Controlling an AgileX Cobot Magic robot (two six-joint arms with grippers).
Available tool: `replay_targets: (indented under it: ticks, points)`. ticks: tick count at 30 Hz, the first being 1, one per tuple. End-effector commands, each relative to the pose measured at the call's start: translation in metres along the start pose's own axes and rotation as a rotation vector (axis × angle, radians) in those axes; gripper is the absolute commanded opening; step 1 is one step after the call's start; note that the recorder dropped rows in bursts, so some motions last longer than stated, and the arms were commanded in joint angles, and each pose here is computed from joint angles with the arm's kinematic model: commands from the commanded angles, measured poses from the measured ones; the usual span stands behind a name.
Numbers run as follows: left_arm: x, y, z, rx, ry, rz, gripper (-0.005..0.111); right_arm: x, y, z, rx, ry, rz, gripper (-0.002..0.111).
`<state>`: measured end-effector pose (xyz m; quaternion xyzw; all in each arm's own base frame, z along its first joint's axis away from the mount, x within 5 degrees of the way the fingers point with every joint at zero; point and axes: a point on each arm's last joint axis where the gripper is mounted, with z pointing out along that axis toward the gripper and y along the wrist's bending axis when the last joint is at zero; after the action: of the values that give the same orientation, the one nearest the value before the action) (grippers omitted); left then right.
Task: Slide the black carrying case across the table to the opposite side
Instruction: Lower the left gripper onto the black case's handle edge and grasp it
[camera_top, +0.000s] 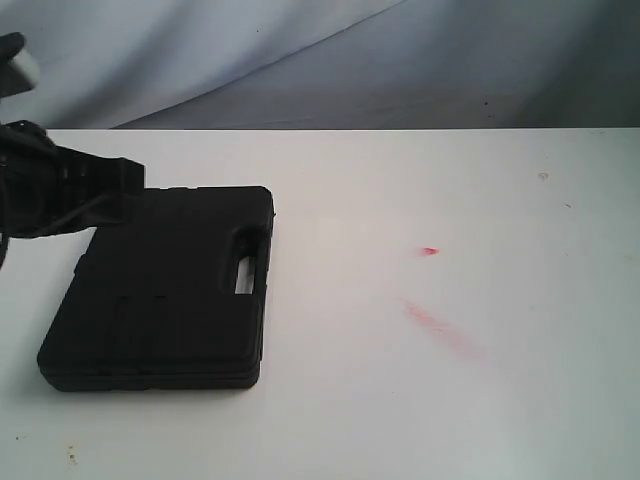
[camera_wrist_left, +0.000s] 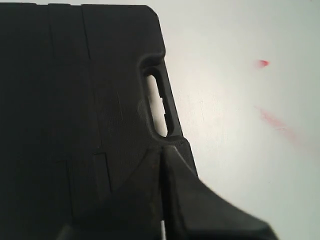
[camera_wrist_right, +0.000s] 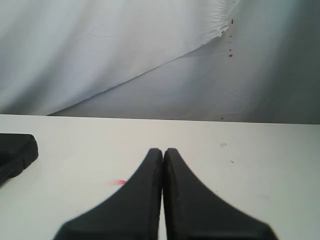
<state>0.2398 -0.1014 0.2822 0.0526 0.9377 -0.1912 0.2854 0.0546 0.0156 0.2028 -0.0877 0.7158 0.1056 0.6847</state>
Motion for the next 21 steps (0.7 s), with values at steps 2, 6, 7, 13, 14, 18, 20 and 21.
replay_targets:
  ticks: [2,6,7,13,14,18,20,21]
  points:
    - [-0.011,-0.018,0.026,-0.046,0.03,0.017,0.0,0.001,0.0,0.0,0.005,-0.004,-0.002,0.0]
    - [-0.014,-0.027,0.047,-0.066,0.073,0.027,0.0,0.001,0.0,0.0,0.005,-0.004,-0.002,0.0]
    - [-0.015,-0.03,0.053,-0.071,0.083,0.028,0.0,0.001,0.0,0.0,0.005,-0.004,-0.002,0.0]
    - [-0.02,-0.048,0.083,-0.069,0.137,0.026,0.0,0.001,0.0,0.0,0.005,-0.004,-0.002,0.0]
    - [-0.021,-0.051,0.089,-0.071,0.154,0.027,0.0,0.001,0.0,0.0,0.005,-0.004,-0.002,0.0]
    - [-0.025,-0.057,0.113,-0.1,0.214,0.017,0.0,0.001,0.0,0.0,0.005,-0.004,-0.002,0.0]
    - [-0.028,-0.058,0.122,-0.109,0.231,0.01,0.0,0.001,0.0,0.0,0.005,-0.004,-0.002,0.0]
    - [-0.029,-0.058,0.126,-0.119,0.24,-0.002,0.0,0.001,0.0,0.0,0.005,-0.004,-0.002,0.0]
